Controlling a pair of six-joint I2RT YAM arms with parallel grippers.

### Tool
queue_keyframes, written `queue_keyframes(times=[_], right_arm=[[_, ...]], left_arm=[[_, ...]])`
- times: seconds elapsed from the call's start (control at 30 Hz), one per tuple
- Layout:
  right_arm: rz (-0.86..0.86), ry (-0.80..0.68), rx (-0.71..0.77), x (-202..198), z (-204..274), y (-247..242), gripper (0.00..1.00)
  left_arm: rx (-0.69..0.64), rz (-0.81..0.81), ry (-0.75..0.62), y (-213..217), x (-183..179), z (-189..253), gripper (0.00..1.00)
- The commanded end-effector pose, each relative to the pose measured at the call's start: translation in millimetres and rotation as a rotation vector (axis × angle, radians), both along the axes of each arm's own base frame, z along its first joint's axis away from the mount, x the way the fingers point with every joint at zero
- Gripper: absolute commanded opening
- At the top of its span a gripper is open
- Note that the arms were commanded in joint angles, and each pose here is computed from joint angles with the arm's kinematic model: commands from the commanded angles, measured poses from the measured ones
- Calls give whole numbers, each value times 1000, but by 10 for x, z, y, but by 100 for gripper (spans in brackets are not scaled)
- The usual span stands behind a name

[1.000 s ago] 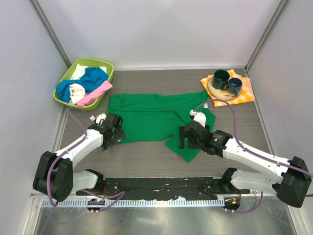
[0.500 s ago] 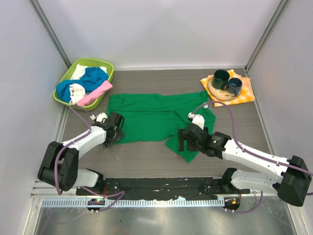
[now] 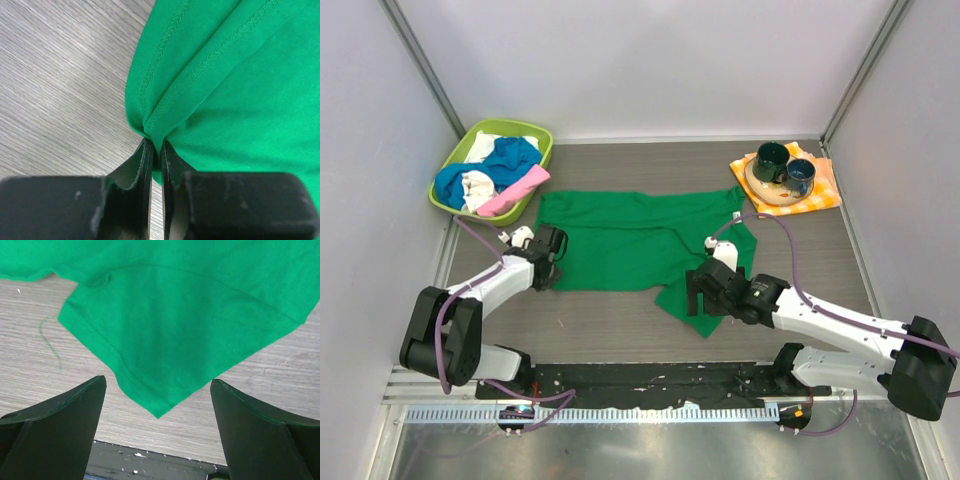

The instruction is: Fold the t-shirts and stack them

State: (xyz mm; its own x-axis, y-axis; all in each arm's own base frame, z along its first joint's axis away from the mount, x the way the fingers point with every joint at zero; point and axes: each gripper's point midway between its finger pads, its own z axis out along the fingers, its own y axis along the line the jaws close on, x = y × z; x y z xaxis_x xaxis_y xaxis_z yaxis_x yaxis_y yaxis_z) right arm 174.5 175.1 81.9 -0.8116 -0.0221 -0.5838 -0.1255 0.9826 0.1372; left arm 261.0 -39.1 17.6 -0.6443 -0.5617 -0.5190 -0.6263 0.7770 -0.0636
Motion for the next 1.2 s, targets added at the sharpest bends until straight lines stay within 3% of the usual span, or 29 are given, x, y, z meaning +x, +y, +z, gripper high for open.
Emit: queue_keyframes(times=[0.0, 0.3, 0.7, 1.17], right_arm=[[-15, 46, 24, -107, -149, 33, 89], [-42, 132, 52, -374, -341, -38, 76], [-51, 203, 57, -633, -568, -62, 72], [-84, 150, 3, -428, -635, 10, 67]], left_arm=[[-17, 18, -45, 23, 39, 71, 8], [-15, 5, -62, 29, 64, 142, 6], [-21, -6, -67, 11, 85, 121, 6], [-20, -21, -87, 13, 103, 207, 6]])
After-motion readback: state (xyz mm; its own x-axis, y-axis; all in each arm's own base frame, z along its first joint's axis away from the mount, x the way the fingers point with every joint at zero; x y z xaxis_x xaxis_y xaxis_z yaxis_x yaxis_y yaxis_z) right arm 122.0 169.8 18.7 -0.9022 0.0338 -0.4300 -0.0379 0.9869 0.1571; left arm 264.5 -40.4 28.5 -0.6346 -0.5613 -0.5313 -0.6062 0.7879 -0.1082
